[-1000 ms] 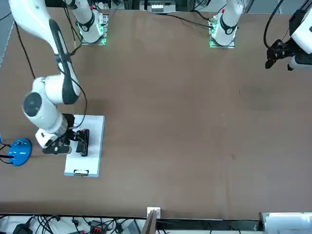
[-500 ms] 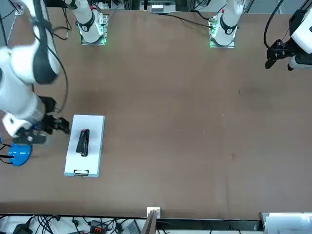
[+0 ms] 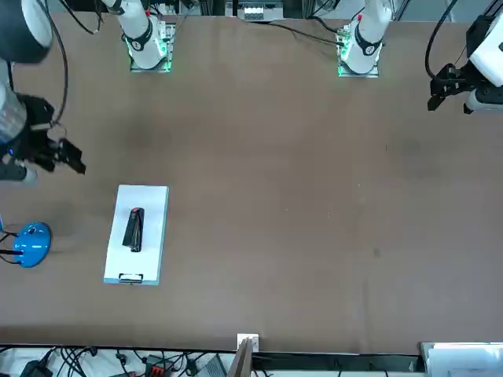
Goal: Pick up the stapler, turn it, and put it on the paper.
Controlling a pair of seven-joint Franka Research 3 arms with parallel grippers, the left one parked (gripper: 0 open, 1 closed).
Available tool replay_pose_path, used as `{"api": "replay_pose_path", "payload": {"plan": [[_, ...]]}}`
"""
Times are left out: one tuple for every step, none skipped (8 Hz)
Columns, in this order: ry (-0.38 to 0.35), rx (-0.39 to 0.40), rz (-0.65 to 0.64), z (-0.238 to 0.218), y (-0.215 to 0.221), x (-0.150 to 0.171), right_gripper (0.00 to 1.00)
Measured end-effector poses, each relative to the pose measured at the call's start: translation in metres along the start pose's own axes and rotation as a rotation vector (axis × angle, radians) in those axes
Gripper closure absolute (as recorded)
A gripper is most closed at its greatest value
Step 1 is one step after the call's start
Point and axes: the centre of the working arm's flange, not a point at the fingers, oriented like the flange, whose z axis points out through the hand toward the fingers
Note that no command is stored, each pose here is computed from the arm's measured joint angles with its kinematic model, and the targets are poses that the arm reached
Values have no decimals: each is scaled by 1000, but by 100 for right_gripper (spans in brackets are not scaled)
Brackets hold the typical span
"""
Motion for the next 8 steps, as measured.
{"api": "replay_pose_path", "payload": {"plan": [[-13, 1, 1, -8, 1, -8, 0], [-17, 2, 2, -15, 3, -15, 0], [-22, 2, 3, -21, 7, -23, 0], [-27, 3, -7, -25, 14, -35, 0], [-32, 5, -14, -28, 20, -48, 0], [-35, 6, -21, -30, 23, -60, 0], [-35, 5, -31, -32, 20, -69, 0], [-34, 2, -44, -33, 12, -73, 0]]}}
